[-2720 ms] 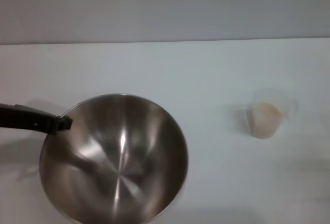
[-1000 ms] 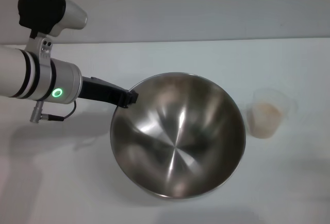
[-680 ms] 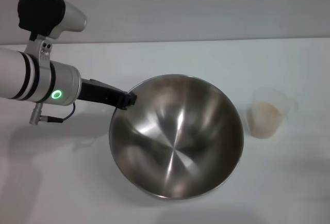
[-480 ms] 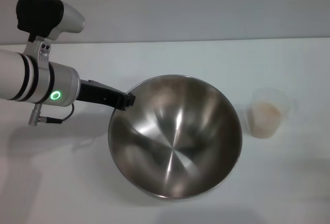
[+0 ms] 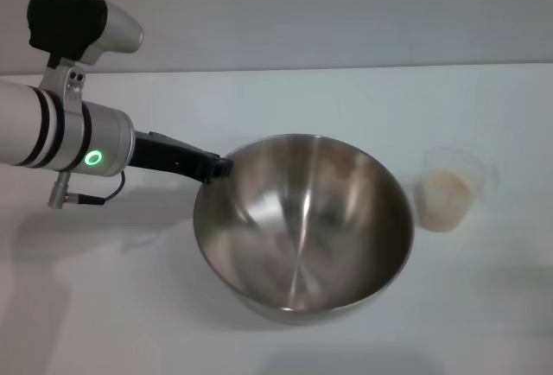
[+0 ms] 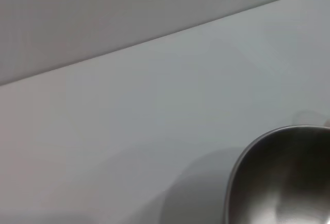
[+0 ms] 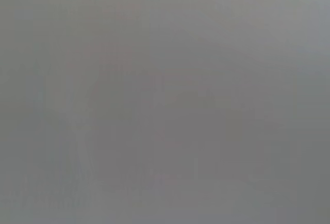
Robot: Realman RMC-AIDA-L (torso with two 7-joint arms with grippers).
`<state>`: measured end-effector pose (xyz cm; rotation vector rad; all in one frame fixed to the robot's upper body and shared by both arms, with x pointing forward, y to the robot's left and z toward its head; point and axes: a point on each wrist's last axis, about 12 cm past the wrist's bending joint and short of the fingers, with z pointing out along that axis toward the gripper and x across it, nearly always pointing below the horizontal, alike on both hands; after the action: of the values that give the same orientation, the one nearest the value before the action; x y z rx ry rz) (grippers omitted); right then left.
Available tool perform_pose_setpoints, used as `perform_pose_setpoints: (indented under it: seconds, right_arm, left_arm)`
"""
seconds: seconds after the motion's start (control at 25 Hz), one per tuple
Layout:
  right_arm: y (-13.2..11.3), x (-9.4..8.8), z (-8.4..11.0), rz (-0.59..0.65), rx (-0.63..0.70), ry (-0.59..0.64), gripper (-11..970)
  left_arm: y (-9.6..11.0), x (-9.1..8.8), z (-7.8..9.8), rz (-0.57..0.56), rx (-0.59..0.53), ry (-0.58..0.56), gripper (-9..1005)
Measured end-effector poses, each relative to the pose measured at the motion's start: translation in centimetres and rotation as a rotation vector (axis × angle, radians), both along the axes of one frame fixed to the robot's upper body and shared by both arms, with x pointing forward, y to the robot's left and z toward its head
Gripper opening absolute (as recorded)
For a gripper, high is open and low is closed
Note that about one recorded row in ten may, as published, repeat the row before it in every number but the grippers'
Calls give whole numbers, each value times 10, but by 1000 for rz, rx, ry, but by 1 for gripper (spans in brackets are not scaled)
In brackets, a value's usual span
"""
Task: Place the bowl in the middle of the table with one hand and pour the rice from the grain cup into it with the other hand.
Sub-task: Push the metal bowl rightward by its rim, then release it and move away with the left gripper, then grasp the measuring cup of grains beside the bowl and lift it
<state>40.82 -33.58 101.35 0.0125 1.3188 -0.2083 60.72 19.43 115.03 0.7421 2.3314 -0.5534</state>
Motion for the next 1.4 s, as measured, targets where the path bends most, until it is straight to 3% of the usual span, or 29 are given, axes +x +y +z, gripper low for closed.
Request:
perform_pose_setpoints:
  seconds: [0.2,0.28,0.32,0.44,0.48,0.52,0.56,0.64,0.68,0.72,0.76,0.84,0.88,1.0,1.04,1.08,1.12,1.28,1.4]
  right_arm:
    - [-1,0,0,-1,-3,0,767]
    - [-1,0,0,-1,-3,0,767]
    - [-1,0,0,-1,-3,0,767]
    - [-1,0,0,-1,-4,0,767]
    - [-1,0,0,-1,-5,0,767]
    - [-1,0,0,-1,-5,0,767]
    - [-2,0,0,-1,-5,0,767]
    - [-2,-1,0,-3,-6,1,767]
    - [-3,-3,0,-7,-6,3,767]
    - [-3,-3,0,-7,-6,3,767]
    - [-3,-6,-1,-11,-6,8,767]
    - [-3,-7,-2,-9,-7,13,767]
    - [-3,-9,-5,-1,-8,32,767]
    - [-2,-10,-8,11,-10,62,767]
    - [-2,-10,-10,16,-11,77,767]
    - [0,-7,-13,31,-12,108,767]
    - [0,-7,-13,31,-12,108,767]
    - [10,6,-19,105,-17,174,768]
    - [15,13,-21,129,-18,198,768]
  left_arm:
    - [-1,-3,23,-17,-9,-100,146]
    - [-2,-8,44,-41,-5,-223,212]
    - [-2,-8,44,-41,-5,-223,245]
    - [-2,-17,62,-46,34,-451,344]
    - [2,-27,63,-14,71,-618,392]
    - [2,-27,63,-14,71,-618,441]
    - [4,-32,64,19,89,-721,489]
    - [8,-47,56,116,141,-934,586]
    - [6,-58,41,182,193,-1053,624]
    - [6,-58,41,182,193,-1053,662]
    - [8,-61,36,232,222,-1122,700]
    - [19,-70,27,361,274,-1276,776]
    - [33,-80,21,486,277,-1391,814]
    - [47,-87,9,571,252,-1423,832]
    - [55,-91,0,605,232,-1415,832]
    - [69,-97,-24,652,199,-1376,832]
    - [69,-97,-24,652,199,-1376,832]
    - [92,-110,-64,713,161,-1321,832]
    - [102,-118,-76,740,132,-1299,832]
